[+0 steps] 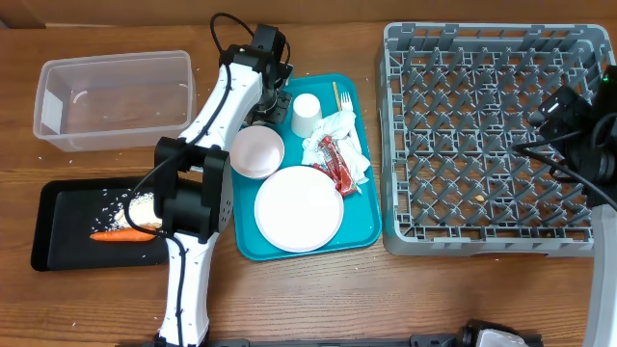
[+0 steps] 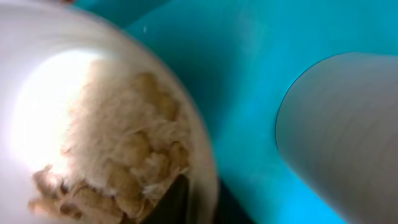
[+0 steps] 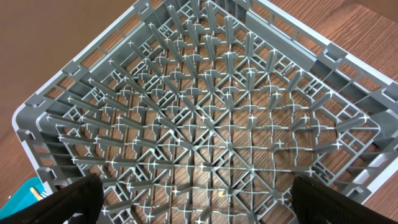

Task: Sort waste into correct bins and load items into the dishwasher rack
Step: 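Reach the left gripper toward the white bowl of peanuts, then grasp the white peanut bowl rim and lift it with the left gripper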

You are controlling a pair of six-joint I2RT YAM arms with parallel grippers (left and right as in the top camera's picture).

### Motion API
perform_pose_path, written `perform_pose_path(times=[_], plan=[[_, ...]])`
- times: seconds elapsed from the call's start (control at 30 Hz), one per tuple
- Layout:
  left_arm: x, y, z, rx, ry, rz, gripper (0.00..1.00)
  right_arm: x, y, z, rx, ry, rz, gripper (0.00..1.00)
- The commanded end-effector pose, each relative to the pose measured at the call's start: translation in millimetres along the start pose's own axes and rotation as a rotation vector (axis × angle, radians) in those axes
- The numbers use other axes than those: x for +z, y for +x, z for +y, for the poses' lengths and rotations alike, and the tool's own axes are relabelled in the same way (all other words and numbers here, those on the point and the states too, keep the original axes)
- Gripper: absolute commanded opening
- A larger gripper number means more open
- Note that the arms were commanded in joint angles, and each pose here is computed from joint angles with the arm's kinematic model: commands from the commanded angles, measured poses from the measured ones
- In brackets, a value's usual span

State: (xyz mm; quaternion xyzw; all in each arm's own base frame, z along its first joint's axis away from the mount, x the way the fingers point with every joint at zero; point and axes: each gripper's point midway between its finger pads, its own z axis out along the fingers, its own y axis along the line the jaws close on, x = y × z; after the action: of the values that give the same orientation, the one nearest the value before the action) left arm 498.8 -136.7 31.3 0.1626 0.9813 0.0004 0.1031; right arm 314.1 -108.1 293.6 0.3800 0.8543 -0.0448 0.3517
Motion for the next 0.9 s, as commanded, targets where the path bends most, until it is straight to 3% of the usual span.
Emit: perform_pose_path(times=[0.0, 0.23, 0.43, 0.67, 0.87], plan=[[-12.6, -12.1, 2.9, -0.039, -0.015, -0.041, 0.04, -4.2, -3.7, 0.6, 0.007, -0.01, -0.016, 1.0], [-69.0, -32.5, -2.7, -0.105, 0.034, -0.146, 0.04, -4.2, -3.7, 0.6, 0.007, -0.01, -0.016, 1.0], [-160.4, -36.7, -8.2, -0.213, 0.096, -0.281, 0.04, -4.2, -3.7, 0.6, 0.007, -0.01, -0.016, 1.0], [-264.9, 1.0, 0.2, -0.383, 0.122, -0.382, 0.04, -4.2, -3.7, 0.5, 0.007, -0.01, -0.016, 1.0], [-308.3, 53.6, 37.8, -0.558, 0.097, -0.363, 0.05, -4.2, -3.7, 0.6, 0.007, -0.01, -0.016, 1.0]])
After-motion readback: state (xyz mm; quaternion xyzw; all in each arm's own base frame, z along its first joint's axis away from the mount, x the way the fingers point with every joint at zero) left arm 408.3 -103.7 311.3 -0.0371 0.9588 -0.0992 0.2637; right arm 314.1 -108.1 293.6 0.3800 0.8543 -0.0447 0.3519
